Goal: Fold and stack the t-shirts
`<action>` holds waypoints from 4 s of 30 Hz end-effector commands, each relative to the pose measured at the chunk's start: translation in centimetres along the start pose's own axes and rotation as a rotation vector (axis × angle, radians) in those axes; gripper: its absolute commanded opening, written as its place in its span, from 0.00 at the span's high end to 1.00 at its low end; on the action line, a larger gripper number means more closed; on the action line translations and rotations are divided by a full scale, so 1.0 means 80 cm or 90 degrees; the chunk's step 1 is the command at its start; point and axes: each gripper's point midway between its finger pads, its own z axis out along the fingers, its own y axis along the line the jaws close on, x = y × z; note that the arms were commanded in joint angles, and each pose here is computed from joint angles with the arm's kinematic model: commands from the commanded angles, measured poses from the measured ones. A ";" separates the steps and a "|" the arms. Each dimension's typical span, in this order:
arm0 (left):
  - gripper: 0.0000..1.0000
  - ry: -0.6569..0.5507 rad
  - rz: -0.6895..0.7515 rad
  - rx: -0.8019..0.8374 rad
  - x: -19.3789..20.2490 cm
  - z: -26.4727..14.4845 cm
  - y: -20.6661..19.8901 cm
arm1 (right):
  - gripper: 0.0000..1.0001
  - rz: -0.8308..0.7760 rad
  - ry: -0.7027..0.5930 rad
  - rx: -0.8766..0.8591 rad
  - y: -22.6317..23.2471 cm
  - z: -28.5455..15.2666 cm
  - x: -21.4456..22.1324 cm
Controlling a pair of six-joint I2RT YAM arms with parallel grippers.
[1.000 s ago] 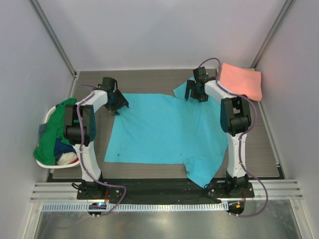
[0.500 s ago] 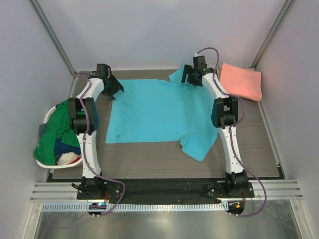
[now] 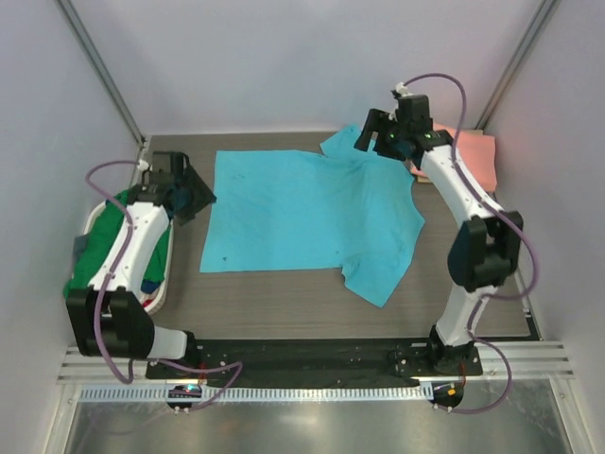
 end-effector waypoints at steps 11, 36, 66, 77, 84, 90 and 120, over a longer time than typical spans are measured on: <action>0.46 0.078 -0.042 -0.181 0.155 0.027 0.142 | 0.16 0.130 0.069 -0.051 -0.028 -0.159 0.266; 0.97 0.032 -0.065 -0.223 0.166 0.098 0.169 | 0.14 0.247 0.120 0.178 -0.119 -0.193 0.366; 1.00 0.003 -0.079 -0.163 0.158 0.087 0.163 | 0.99 0.207 0.194 0.190 -0.084 -0.200 0.461; 1.00 -0.004 -0.098 -0.081 0.158 0.034 0.142 | 0.99 0.238 0.097 0.165 -0.074 -0.267 0.391; 1.00 -0.038 -0.091 -0.053 0.138 -0.020 0.132 | 0.99 0.241 0.035 0.163 -0.071 -0.313 0.341; 1.00 -0.057 -0.082 -0.041 0.115 -0.041 0.117 | 0.99 0.192 -0.005 0.156 -0.052 -0.314 0.294; 1.00 0.011 -0.056 -0.120 0.014 0.088 0.076 | 0.99 0.032 -0.028 0.241 -0.066 -0.088 0.049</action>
